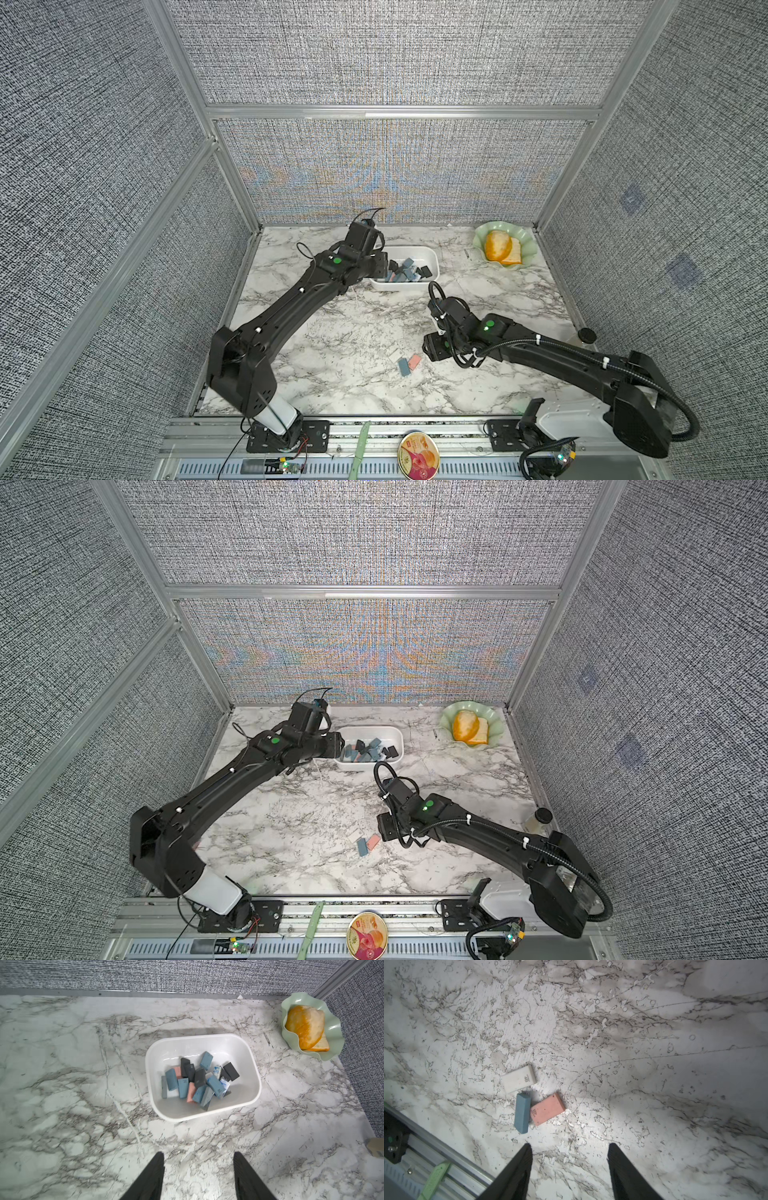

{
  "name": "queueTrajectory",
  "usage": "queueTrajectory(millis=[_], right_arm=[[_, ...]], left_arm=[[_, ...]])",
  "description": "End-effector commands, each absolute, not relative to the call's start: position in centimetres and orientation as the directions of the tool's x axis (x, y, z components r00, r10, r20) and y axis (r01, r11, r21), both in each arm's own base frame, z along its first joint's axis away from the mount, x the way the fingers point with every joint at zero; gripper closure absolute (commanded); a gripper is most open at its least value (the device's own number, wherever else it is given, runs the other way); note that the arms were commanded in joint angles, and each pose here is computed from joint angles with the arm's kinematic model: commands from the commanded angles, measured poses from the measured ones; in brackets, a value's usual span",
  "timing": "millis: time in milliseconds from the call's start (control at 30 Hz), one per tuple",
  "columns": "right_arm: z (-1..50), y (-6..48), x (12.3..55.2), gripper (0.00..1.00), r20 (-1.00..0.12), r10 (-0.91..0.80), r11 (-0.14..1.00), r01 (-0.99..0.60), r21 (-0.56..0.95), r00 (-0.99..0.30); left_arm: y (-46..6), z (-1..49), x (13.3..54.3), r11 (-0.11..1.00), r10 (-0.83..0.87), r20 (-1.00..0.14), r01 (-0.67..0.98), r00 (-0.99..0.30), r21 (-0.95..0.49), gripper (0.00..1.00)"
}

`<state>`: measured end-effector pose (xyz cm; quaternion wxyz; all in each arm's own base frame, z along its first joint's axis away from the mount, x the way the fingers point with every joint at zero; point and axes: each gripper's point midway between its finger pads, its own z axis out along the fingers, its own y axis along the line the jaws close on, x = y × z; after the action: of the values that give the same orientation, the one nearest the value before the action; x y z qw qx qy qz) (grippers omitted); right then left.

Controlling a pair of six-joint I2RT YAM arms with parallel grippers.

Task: Put the eraser in the storage box
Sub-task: Pick up the eraser from the center of the board.

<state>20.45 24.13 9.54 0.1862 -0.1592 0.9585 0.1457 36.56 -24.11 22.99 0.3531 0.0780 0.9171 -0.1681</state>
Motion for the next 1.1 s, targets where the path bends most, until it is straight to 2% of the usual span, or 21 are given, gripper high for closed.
queueTrajectory(millis=[0,367,667,1067], right_arm=[[9.7,25.0,21.5,0.38,-0.42,-0.12,0.936,-0.244,0.254,-0.9],[5.4,25.3,19.9,0.33,-0.284,-0.013,0.974,-0.076,0.212,-0.959],[4.1,26.4,19.9,0.3,-0.215,-0.006,0.989,-0.037,0.141,-0.977],[2.6,25.7,19.5,0.29,-0.16,0.029,0.998,0.019,0.065,-0.987]], left_arm=[[-22.5,23.4,35.6,0.939,-0.045,-0.692,0.206,-0.72,-0.275,0.44],[-20.7,23.5,32.5,0.915,-0.094,-0.739,0.235,-0.667,-0.329,0.45],[-20.8,22.6,31.7,0.912,-0.075,-0.713,0.242,-0.697,-0.332,0.44],[-20.7,22.0,31.2,0.905,-0.064,-0.712,0.259,-0.7,-0.336,0.44]])
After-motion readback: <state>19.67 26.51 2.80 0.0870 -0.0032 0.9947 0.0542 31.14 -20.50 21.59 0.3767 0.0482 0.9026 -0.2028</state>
